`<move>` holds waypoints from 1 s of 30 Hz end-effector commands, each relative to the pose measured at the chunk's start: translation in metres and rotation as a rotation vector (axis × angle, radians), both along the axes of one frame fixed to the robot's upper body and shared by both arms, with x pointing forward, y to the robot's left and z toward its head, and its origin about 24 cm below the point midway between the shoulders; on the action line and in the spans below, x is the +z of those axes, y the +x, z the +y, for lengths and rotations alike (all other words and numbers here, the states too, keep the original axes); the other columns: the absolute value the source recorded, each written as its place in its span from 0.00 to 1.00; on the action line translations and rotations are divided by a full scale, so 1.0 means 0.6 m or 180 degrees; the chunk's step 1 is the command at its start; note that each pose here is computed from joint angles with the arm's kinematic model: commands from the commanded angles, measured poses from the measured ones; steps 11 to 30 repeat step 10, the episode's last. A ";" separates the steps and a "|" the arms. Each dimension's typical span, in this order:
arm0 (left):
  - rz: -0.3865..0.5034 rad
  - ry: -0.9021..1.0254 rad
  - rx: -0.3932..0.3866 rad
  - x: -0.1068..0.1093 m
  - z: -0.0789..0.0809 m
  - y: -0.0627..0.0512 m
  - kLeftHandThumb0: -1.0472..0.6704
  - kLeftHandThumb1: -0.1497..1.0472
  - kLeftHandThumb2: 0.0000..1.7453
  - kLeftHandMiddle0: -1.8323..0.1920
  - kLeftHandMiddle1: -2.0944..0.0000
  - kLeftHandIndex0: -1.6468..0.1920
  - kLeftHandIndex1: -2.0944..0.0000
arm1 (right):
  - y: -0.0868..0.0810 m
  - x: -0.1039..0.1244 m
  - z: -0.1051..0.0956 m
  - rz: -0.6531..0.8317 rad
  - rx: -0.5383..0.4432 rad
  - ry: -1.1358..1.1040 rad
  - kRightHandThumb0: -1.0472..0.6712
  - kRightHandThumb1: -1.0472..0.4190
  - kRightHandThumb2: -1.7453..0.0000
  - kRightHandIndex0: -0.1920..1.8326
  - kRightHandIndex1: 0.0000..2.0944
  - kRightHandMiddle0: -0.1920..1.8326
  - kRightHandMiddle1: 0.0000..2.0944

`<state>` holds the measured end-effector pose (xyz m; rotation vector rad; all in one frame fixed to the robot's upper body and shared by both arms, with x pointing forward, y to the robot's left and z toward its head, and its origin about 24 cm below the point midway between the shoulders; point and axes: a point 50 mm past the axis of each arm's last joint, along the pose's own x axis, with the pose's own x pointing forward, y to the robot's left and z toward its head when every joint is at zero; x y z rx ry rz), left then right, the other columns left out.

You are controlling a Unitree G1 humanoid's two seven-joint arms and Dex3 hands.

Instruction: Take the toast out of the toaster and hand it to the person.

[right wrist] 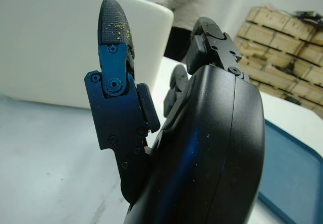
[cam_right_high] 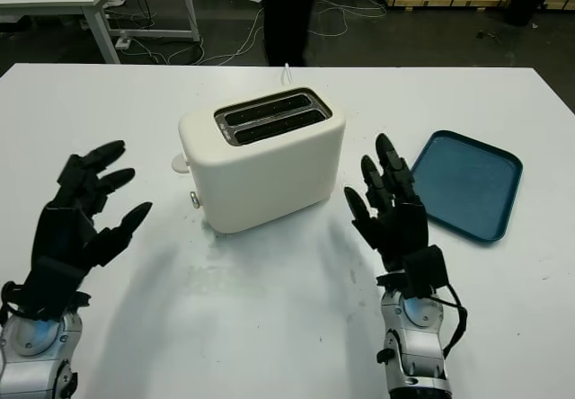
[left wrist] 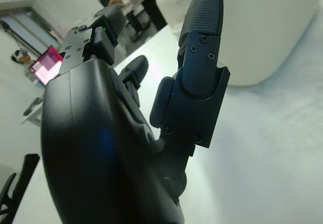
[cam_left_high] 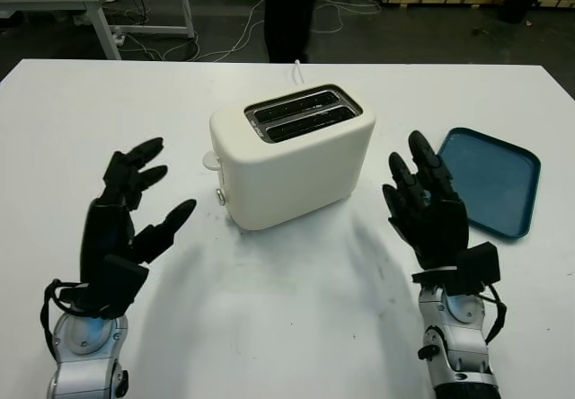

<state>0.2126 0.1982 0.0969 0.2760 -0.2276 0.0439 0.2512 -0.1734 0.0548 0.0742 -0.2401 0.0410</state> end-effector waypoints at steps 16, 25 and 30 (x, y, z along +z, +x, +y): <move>0.0081 0.0023 -0.0025 -0.007 0.002 0.007 0.16 0.89 0.13 0.91 0.58 0.90 0.66 | 0.009 0.002 -0.002 0.0059 -0.0029 0.0037 0.25 0.09 0.85 0.20 0.03 0.20 0.01; 0.0081 0.0023 -0.0025 -0.007 0.002 0.007 0.16 0.89 0.13 0.91 0.58 0.90 0.66 | 0.009 0.002 -0.002 0.0059 -0.0029 0.0037 0.25 0.09 0.85 0.20 0.03 0.20 0.01; 0.0081 0.0023 -0.0025 -0.007 0.002 0.007 0.16 0.89 0.13 0.91 0.58 0.90 0.66 | 0.009 0.002 -0.002 0.0059 -0.0029 0.0037 0.25 0.09 0.85 0.20 0.03 0.20 0.01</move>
